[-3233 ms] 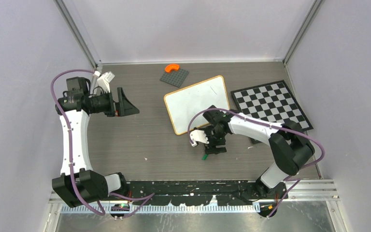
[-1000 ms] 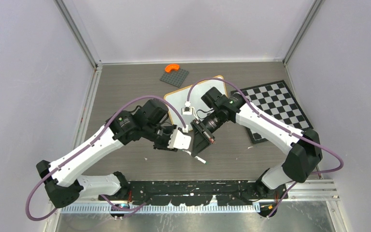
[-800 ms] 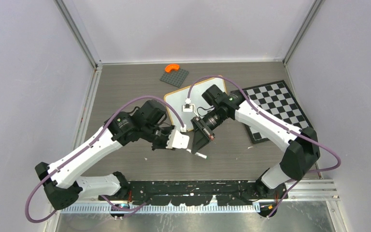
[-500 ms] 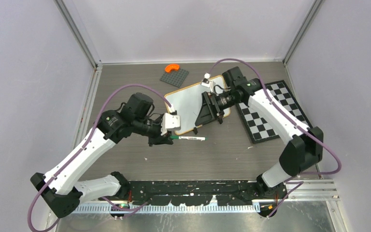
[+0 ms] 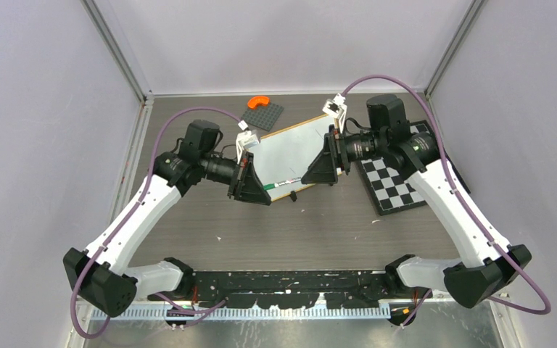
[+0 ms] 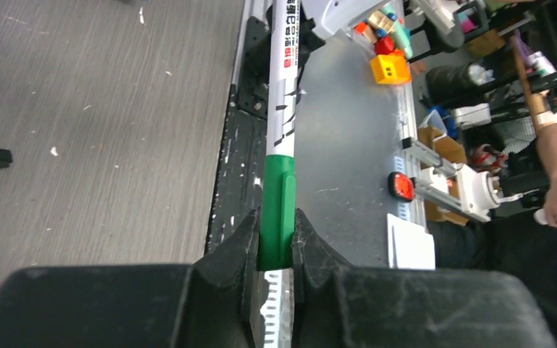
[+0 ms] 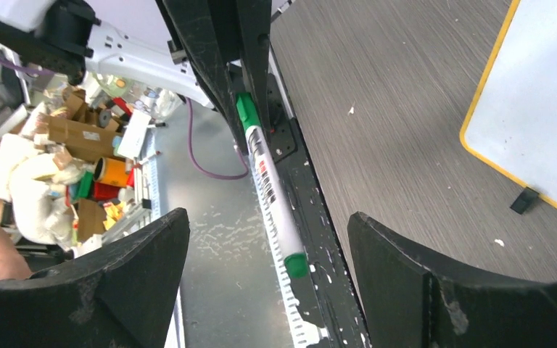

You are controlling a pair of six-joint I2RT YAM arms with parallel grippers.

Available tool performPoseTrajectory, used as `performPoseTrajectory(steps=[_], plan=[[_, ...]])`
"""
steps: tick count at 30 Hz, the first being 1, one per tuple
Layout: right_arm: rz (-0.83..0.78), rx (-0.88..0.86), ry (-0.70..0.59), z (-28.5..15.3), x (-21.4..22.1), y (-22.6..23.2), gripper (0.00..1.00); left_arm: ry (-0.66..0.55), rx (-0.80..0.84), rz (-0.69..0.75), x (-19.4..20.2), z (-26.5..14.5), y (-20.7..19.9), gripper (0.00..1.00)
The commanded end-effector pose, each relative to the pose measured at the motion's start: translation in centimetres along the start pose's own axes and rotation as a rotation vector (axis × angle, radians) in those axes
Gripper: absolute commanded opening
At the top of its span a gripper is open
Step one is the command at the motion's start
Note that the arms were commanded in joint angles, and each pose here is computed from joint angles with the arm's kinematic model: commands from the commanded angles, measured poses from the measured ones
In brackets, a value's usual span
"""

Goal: Write a sentence on the whiteboard
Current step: Open the whiteboard marker at the center of the board.

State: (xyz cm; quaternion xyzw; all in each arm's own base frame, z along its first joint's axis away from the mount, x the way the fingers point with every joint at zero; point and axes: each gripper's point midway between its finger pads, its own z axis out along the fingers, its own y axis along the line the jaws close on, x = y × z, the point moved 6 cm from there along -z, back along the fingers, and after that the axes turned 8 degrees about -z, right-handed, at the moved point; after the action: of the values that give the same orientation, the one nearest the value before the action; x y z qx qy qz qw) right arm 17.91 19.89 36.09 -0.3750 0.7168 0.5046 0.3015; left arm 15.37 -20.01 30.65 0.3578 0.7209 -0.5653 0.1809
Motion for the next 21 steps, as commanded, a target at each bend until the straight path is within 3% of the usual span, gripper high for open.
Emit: performPoseTrajectory(steps=[1,12,21], plan=[[0.03,-0.055,-0.049,1.1,-1.8,-0.3,0.84,-0.071,0.117,-0.008,-1.6,-0.2,-1.6,0.0],[0.144,-0.211,-0.044,3.7,-3.0,1.4,0.57,-0.182,0.079,-0.086,-3.4,-0.4,-0.1,0.0],[0.162,-0.193,-0.061,4.0,-3.2,1.0,0.45,-0.195,0.099,-0.117,-3.5,-0.2,0.4,0.0]])
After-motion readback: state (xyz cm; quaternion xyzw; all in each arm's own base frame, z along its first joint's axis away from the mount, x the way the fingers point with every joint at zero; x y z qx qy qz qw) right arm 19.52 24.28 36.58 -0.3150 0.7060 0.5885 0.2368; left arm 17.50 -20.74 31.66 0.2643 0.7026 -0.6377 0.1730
